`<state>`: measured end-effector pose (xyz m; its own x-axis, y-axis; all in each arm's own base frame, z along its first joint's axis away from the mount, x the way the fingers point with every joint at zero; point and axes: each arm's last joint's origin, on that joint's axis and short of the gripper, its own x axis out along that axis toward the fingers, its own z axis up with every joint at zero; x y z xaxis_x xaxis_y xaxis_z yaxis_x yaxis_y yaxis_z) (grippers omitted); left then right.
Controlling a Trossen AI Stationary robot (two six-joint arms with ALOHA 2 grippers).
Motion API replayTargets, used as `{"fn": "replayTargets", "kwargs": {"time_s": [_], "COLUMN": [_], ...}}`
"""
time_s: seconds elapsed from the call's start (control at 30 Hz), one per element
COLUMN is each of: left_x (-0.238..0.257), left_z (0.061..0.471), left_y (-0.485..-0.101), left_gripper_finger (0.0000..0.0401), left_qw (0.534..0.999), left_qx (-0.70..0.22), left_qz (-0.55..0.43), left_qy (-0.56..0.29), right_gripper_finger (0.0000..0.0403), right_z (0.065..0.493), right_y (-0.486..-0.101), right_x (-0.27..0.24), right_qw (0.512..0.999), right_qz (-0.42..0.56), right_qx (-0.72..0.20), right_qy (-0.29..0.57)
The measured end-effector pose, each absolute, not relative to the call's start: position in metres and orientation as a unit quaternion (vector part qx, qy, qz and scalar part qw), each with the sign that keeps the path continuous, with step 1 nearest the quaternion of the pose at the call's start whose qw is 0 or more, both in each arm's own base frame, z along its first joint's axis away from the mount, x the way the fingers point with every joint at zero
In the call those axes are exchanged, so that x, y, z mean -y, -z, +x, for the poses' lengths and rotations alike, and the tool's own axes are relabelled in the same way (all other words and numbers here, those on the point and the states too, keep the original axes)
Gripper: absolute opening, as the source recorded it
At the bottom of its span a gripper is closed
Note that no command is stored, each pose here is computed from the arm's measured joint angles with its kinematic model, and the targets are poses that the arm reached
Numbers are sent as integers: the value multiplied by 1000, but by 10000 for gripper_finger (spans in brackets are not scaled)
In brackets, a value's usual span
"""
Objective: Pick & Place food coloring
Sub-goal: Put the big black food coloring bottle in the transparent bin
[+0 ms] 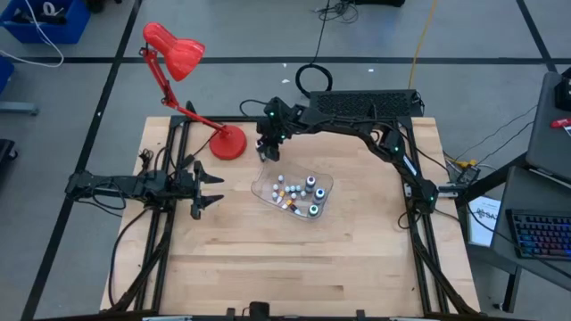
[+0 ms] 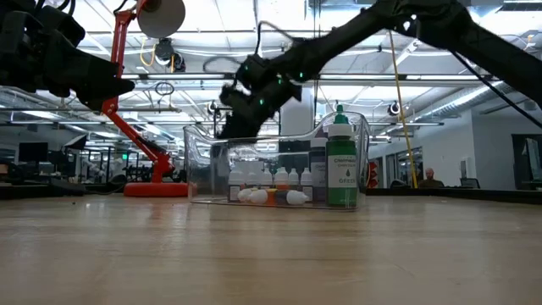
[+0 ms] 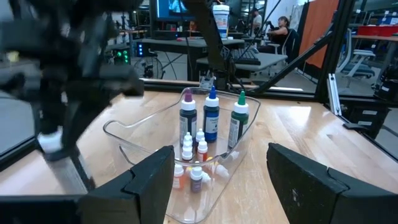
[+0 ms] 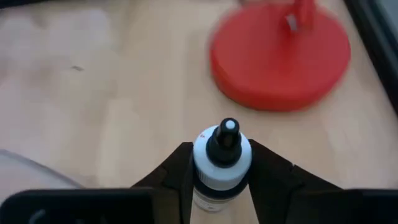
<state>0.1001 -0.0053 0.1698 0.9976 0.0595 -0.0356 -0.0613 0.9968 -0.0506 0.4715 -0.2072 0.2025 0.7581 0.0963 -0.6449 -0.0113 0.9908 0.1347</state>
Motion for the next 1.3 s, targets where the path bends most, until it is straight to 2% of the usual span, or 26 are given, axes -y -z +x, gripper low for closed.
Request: {"fn": "replayTargets", "kwargs": {"time_s": [0.2, 0.4, 0.57, 0.7, 0.8, 0.93, 1.07, 1.3], "left_x": [5, 5, 5, 5, 5, 5, 5, 5], "left_z": [100, 100, 100, 100, 100, 100, 100, 100], "left_y": [-170, -170, -170, -170, -170, -170, -170, -170], "left_gripper_finger": [253, 253, 253, 253, 253, 253, 253, 253], "left_qw": [999, 999, 999, 999, 999, 999, 999, 999], "left_qx": [-17, -18, -18, -18, -18, -17, -18, -17], "left_qz": [-26, -26, -26, -26, -26, -26, -26, -26], "left_qy": [-30, -30, -30, -30, -30, -30, -30, -30], "right_gripper_finger": [105, 105, 105, 105, 105, 105, 105, 105], "right_z": [464, 437, 411, 390, 380, 369, 355, 339], "right_y": [-257, -321, -366, -386, -375, -339, -305, -275], "right_x": [174, 124, 85, 66, 51, 36, 25, 5], "right_qw": [943, 941, 940, 938, 928, 915, 919, 928], "right_qz": [7, -18, -73, -46, -31, -10, 10, 5], "right_qx": [-328, -332, -331, -342, -369, -399, -391, -367], "right_qy": [-49, -70, -34, -28, -40, -51, -49, -71]}}
